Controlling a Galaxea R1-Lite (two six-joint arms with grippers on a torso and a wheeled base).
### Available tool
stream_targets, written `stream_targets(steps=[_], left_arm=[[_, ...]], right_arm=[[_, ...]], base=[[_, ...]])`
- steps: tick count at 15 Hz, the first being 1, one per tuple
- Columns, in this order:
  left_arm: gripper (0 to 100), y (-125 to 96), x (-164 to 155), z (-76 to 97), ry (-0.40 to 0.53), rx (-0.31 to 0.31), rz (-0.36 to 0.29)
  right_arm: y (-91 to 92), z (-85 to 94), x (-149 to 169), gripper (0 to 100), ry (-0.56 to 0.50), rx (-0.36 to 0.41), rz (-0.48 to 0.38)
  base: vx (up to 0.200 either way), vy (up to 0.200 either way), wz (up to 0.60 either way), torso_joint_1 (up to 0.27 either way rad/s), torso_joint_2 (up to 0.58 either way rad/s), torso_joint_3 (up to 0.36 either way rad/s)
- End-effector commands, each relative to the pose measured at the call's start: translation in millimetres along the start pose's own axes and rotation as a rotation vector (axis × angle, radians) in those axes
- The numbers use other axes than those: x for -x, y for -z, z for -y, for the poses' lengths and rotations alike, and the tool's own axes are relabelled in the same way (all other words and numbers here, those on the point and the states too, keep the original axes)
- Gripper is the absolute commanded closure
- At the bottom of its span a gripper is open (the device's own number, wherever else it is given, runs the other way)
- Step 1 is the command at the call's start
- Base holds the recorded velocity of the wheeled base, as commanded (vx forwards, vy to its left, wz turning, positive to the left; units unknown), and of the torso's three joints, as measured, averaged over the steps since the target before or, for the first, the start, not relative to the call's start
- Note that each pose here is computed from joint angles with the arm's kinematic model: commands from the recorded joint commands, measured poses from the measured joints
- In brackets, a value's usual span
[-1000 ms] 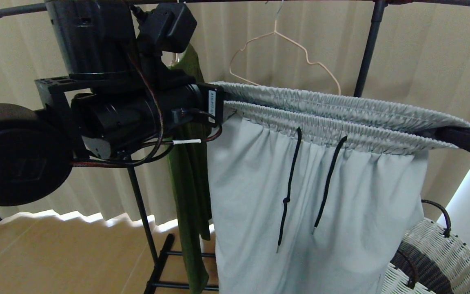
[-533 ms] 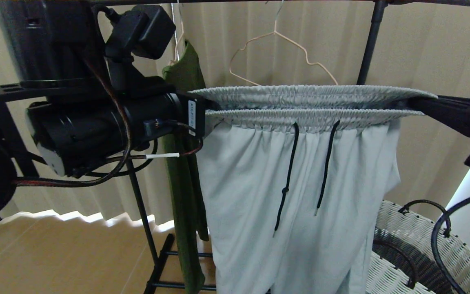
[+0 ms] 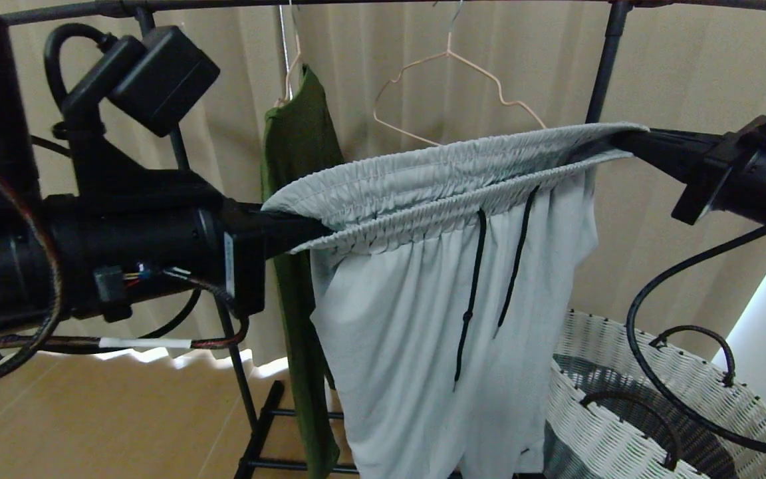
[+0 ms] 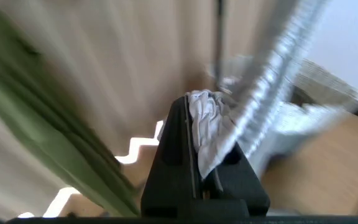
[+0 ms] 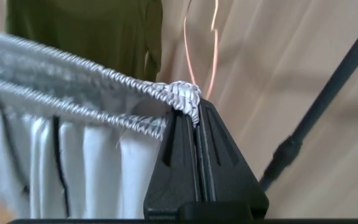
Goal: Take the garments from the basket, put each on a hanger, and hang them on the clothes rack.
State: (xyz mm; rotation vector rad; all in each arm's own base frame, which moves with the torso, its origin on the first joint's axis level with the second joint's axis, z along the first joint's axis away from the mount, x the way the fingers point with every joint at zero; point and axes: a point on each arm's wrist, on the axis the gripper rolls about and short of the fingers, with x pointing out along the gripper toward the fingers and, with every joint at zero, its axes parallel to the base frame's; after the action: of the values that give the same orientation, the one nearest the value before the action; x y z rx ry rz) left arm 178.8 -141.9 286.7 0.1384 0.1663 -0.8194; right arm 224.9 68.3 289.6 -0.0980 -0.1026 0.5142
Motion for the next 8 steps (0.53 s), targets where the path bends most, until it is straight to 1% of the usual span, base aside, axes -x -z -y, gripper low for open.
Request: stream_targets(steps=[1,2,3,5,8], left_arm=[[100,-1.1,21.7,11.1,0.059,-0.012,0.04],[100,-0.8,23.6,13.3,0.072,-0.014,0.044],[100,3.3,30.0,22.0,0.11,-0.021,0.044],[100,2.5,36.9,31.8,0.155,-0.032,0.061],[100,2.4,36.9,33.7,0.16,-0.033,0.061]], right_arm=[[6.0,2.0,-18.6,100,-0.007,-0.036,0.0],[6.0,2.2,-19.4,100,-0.007,-0.041,0.006],[6.5,0.6,-22.8,100,-0.014,-0.04,0.029],[7.3,-0.3,-24.6,100,-0.019,-0.041,0.031],[7.8,-1.2,-24.3,100,-0.02,-0.042,0.029]], base=[[0.0,0.0,0.0,0.0,0.0,0.0],[0.0,0.0,0.0,0.0,0.0,0.0],[0.0,0.0,0.0,0.0,0.0,0.0],[0.0,0.0,0.0,0.0,0.0,0.0],[0.0,0.0,0.0,0.0,0.0,0.0]])
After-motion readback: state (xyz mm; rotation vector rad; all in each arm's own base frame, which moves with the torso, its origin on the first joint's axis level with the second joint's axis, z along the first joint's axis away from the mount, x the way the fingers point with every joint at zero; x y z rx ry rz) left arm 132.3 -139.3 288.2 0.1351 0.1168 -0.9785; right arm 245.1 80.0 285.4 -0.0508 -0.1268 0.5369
